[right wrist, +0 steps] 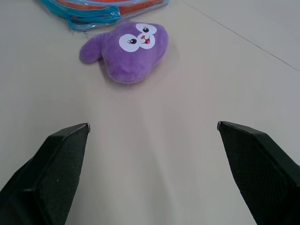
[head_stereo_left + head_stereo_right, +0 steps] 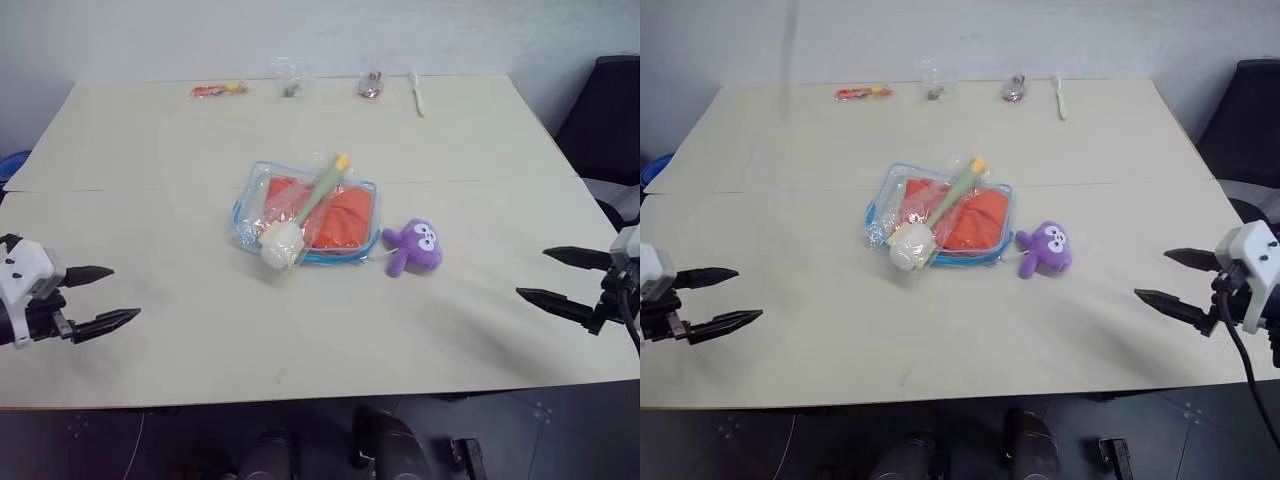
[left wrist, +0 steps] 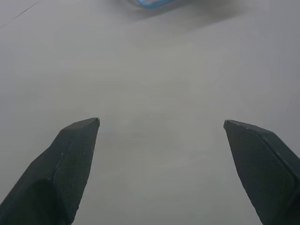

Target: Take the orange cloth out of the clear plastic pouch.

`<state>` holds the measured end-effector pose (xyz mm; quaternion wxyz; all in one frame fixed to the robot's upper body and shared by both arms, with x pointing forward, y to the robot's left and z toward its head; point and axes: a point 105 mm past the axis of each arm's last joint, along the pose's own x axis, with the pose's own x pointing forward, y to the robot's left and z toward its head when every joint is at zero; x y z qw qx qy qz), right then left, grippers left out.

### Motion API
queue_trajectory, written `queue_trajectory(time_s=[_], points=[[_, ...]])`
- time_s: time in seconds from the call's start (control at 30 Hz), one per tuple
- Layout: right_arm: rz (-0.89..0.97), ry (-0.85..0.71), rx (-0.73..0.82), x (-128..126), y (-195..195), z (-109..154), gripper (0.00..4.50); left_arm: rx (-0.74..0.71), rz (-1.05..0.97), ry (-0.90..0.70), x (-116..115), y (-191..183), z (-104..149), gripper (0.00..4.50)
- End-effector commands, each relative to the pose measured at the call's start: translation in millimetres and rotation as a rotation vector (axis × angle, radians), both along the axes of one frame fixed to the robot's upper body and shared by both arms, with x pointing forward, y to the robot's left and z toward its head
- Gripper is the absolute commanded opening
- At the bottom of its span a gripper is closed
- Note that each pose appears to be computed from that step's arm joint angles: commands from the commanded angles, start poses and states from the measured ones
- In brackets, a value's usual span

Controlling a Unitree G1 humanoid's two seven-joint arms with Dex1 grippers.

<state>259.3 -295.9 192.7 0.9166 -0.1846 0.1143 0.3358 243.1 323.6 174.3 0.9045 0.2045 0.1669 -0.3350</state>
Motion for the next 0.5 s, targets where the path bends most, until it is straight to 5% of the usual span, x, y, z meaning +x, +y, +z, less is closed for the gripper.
queue_trajectory(time_s=[0.03,0.5], points=[[-0.016,-0.025,-0.023,-1,1,3,4.5,0.022,-0.03,-0.016,1,-6,2,4.49],[-0.038,-0.007,0.025,1,7,1,4.5,-0.041,0.008,-0.015,13,-13,1,4.49]])
